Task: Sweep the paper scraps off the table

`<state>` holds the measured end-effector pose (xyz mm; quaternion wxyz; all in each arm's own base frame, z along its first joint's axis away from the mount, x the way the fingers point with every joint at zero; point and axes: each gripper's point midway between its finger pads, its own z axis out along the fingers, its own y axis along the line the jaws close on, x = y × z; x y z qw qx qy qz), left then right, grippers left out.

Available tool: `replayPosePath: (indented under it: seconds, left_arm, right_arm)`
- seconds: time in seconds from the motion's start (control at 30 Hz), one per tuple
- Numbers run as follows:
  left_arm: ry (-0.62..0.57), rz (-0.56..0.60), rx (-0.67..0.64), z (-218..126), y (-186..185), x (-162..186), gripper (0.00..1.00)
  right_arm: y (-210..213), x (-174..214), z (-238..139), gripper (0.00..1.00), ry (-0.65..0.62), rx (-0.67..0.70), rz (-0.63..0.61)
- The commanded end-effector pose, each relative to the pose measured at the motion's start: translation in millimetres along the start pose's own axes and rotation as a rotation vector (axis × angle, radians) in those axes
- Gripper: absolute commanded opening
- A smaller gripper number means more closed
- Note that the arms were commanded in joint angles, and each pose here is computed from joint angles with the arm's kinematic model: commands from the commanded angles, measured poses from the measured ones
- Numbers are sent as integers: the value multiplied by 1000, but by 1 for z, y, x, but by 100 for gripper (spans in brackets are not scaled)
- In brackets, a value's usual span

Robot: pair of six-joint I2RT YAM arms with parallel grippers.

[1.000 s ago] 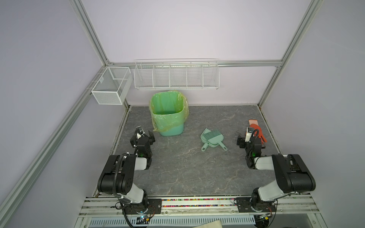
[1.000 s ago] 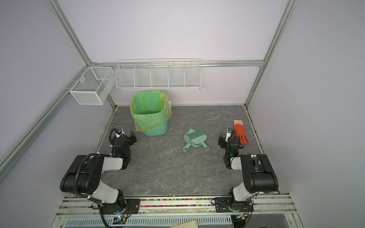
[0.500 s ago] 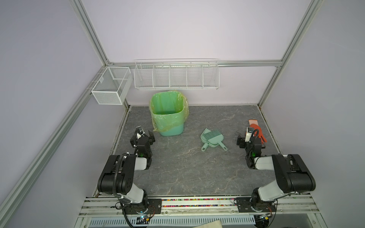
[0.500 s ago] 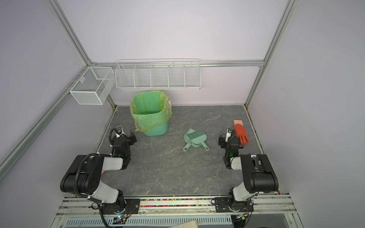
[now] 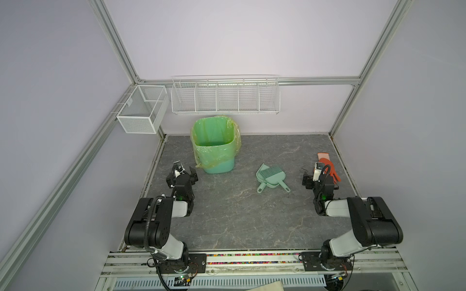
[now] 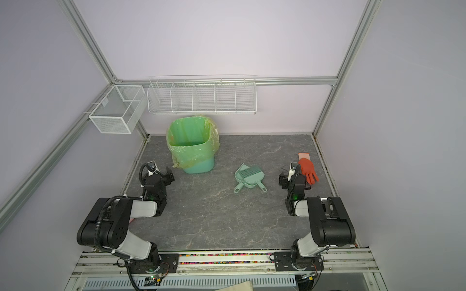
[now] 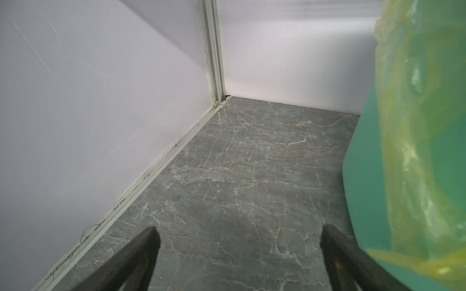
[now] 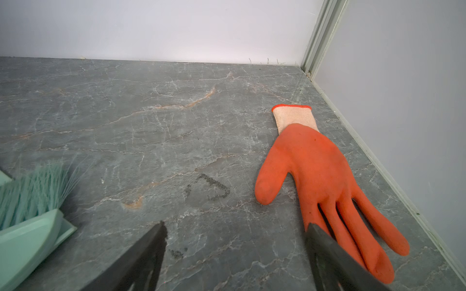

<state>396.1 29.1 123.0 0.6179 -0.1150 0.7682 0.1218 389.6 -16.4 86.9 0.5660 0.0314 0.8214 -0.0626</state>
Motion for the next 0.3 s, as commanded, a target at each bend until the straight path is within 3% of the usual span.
replayPosePath:
  seconds: [0.0, 0.27]
  left_arm:
    - [-3, -6, 1, -1, 0, 3, 99]
    - [-3, -5, 0, -1, 0, 2, 99]
  right_arm:
    - [1, -7, 1, 89, -19, -8, -8]
    - [1, -8, 1, 89, -21, -10, -8]
